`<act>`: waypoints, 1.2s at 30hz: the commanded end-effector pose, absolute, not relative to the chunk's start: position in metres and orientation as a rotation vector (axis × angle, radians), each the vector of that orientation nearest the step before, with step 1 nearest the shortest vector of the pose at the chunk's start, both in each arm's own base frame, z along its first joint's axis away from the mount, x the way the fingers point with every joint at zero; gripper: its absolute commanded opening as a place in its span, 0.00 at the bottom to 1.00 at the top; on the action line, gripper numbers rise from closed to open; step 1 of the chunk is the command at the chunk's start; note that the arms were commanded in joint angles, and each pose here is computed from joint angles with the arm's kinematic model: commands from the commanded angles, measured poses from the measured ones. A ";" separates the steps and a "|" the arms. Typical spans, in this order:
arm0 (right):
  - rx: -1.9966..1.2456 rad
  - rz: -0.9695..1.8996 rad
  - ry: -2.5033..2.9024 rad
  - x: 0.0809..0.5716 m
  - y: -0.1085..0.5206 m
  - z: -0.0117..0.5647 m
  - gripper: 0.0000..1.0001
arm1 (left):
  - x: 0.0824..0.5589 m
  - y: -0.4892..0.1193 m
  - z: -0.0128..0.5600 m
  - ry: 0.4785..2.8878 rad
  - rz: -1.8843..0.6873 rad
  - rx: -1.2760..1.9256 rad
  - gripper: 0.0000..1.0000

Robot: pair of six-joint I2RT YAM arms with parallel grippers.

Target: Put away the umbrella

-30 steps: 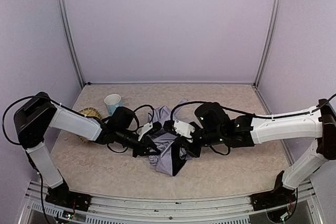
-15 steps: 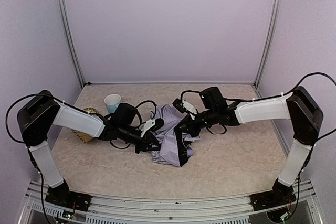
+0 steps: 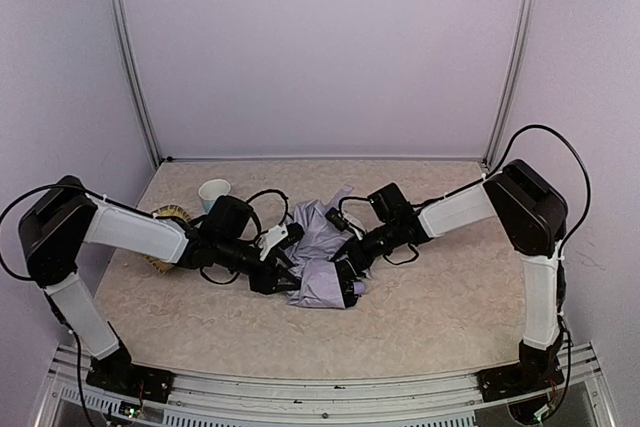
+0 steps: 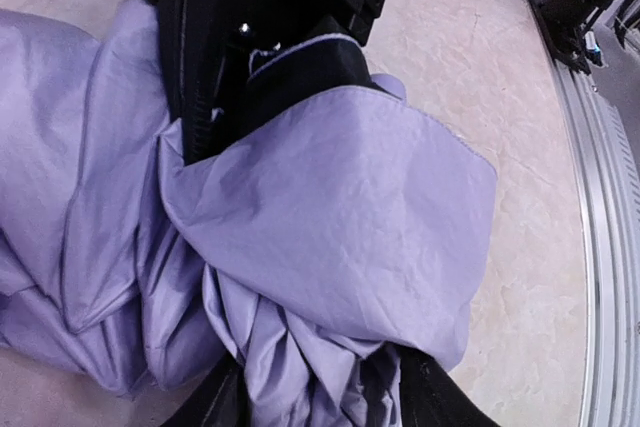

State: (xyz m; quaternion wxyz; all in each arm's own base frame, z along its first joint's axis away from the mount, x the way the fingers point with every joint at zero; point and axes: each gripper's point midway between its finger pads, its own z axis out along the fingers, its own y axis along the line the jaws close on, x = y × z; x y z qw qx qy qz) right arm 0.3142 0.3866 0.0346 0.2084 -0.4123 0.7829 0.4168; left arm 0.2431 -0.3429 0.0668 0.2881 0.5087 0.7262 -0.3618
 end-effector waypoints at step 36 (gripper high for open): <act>-0.866 1.356 2.241 0.313 0.355 0.073 0.47 | 0.249 -0.341 0.016 2.054 -0.919 1.542 0.28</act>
